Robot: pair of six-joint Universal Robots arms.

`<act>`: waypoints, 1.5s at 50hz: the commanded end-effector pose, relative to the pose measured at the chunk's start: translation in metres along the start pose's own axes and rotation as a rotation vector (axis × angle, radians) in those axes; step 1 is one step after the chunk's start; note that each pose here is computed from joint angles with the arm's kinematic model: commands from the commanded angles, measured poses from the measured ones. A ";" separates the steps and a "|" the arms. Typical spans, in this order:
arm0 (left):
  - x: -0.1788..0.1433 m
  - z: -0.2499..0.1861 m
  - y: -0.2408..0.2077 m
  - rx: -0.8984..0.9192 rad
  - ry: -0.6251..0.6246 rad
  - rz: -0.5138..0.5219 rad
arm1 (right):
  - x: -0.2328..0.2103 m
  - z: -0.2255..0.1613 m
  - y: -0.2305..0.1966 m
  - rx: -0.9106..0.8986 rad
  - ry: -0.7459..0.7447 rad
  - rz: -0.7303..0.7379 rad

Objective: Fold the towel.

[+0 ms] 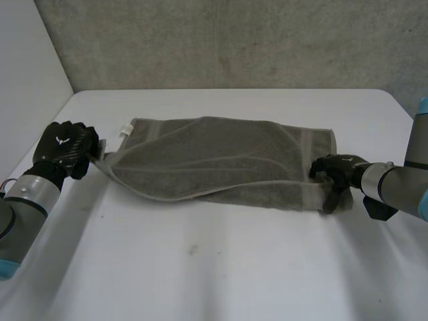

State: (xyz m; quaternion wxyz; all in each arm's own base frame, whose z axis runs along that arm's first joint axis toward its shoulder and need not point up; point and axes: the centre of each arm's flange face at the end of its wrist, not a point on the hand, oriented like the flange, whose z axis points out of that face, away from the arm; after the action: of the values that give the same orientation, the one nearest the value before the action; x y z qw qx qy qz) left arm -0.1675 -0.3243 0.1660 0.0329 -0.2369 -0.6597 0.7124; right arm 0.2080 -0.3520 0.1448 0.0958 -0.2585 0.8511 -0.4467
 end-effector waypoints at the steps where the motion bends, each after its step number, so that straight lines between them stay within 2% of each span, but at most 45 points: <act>1: -0.004 0.001 0.001 -0.002 -0.010 0.000 | -0.003 -0.005 -0.003 -0.048 -0.037 0.011; 9: -0.011 0.001 0.001 -0.004 -0.030 0.004 | -0.008 -0.020 -0.014 -0.035 -0.092 0.009; 16: -0.011 0.000 -0.001 -0.002 -0.031 0.005 | -0.011 -0.029 -0.013 -0.082 -0.113 -0.054; 34: -0.010 -0.005 -0.003 -0.002 -0.031 0.006 | -0.014 -0.030 0.002 -0.128 -0.123 -0.058; 44: -0.006 -0.010 0.000 -0.015 -0.022 0.002 | -0.015 -0.032 0.004 -0.079 -0.106 -0.075; 52: -0.002 -0.022 -0.005 -0.015 -0.019 0.006 | -0.012 -0.061 -0.006 -0.023 -0.079 -0.107; 55: 0.002 -0.035 -0.010 -0.023 -0.020 0.009 | 0.004 -0.092 -0.007 -0.007 -0.019 -0.211; 60: 0.004 -0.055 -0.017 -0.052 -0.022 0.009 | 0.019 -0.120 -0.004 -0.028 0.058 -0.332; 65: 0.011 -0.081 -0.025 -0.092 0.013 0.014 | 0.028 -0.155 -0.008 -0.043 0.117 -0.397; 71: 0.024 -0.097 -0.031 -0.113 0.109 0.051 | 0.034 -0.165 -0.016 0.002 0.090 -0.438; 75: 0.022 -0.094 -0.030 -0.112 0.118 0.077 | 0.037 -0.162 -0.019 0.024 0.076 -0.444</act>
State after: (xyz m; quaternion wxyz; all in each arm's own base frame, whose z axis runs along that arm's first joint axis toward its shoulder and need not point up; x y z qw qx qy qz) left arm -0.1571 -0.2265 0.1861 0.0315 -0.2792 -0.6918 0.6652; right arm 0.1200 -0.2579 0.2535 -0.0488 -0.4126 0.7831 -0.4628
